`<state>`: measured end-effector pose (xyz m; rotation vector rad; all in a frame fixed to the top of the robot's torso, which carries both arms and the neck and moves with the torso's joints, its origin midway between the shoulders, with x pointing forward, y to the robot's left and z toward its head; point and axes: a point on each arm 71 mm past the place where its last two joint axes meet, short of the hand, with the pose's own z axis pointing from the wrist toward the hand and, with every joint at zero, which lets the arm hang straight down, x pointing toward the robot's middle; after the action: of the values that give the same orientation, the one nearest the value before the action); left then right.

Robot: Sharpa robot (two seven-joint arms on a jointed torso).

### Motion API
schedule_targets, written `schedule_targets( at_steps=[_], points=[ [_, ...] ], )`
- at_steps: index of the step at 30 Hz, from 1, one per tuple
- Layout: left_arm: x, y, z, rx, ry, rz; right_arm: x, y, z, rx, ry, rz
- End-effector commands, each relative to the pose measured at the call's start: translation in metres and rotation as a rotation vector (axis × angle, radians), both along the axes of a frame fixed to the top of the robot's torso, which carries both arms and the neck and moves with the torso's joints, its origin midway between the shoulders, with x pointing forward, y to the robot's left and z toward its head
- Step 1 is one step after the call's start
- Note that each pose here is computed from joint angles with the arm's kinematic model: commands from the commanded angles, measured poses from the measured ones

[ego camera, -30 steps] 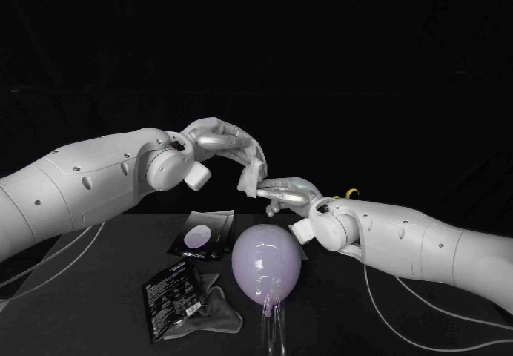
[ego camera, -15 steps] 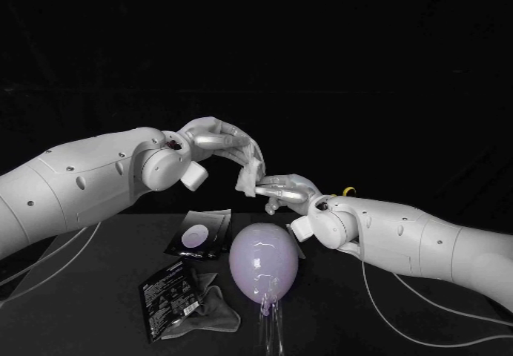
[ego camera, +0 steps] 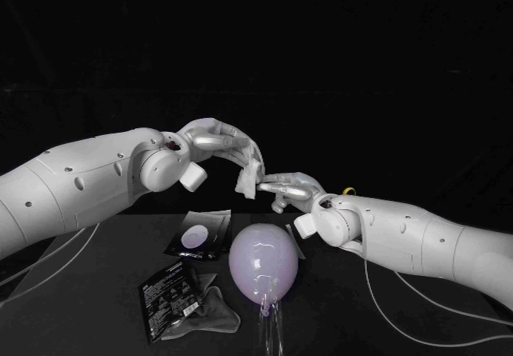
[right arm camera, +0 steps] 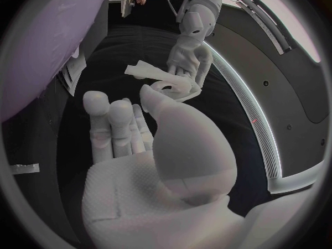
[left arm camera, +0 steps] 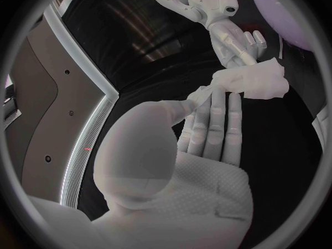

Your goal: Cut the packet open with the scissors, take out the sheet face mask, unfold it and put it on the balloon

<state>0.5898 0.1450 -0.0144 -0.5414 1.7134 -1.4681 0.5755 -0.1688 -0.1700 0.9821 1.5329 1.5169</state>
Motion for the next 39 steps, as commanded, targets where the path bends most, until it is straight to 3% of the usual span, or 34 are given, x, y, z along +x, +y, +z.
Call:
schedule_targets(
  at_steps=[1,39],
  points=[
    [-0.0016,-0.003,0.0021,-0.013,0.003,-0.024,0.001,-0.002,0.003,0.025,-0.017,-0.015],
    [-0.0034,-0.006,0.0018,-0.018,0.011,-0.044,0.002,0.009,0.006,0.035,-0.018,0.008]
  ],
)
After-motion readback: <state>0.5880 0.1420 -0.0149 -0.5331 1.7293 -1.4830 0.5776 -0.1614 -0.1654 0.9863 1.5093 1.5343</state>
